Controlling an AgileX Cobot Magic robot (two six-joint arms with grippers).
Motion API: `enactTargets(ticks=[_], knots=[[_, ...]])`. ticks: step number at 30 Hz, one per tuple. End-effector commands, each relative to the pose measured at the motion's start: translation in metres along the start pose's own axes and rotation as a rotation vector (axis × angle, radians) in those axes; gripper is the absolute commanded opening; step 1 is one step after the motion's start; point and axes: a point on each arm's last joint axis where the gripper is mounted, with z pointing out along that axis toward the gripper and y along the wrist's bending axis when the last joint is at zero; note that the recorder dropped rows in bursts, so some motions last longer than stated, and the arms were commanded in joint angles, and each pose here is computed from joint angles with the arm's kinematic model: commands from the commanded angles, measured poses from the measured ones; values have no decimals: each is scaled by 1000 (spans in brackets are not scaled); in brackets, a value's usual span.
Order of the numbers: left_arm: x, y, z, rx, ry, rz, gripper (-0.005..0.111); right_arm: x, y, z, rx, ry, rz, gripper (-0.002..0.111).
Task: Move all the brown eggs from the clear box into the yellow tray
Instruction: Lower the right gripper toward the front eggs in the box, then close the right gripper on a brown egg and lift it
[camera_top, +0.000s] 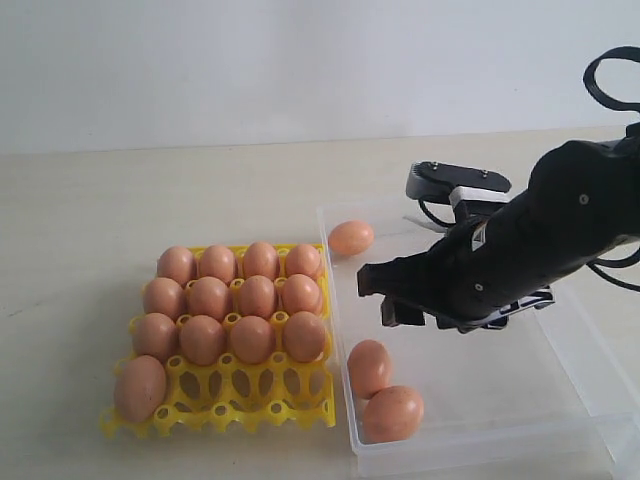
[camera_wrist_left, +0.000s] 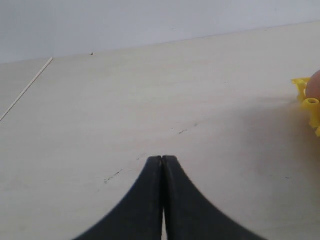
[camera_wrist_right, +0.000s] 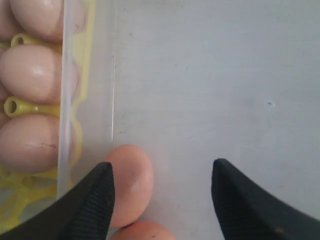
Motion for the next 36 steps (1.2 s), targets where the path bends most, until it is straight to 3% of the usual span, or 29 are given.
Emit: enactTargets(ticks=[1, 18, 36], knots=[[-2, 0, 0, 4, -13, -3, 0, 2, -1, 8, -6, 25, 44, 57], [-2, 0, 0, 4, -13, -3, 0, 18, 17, 35, -51, 100, 28, 54], [-2, 0, 0, 4, -13, -3, 0, 19, 14, 50, -38, 94, 30, 53]])
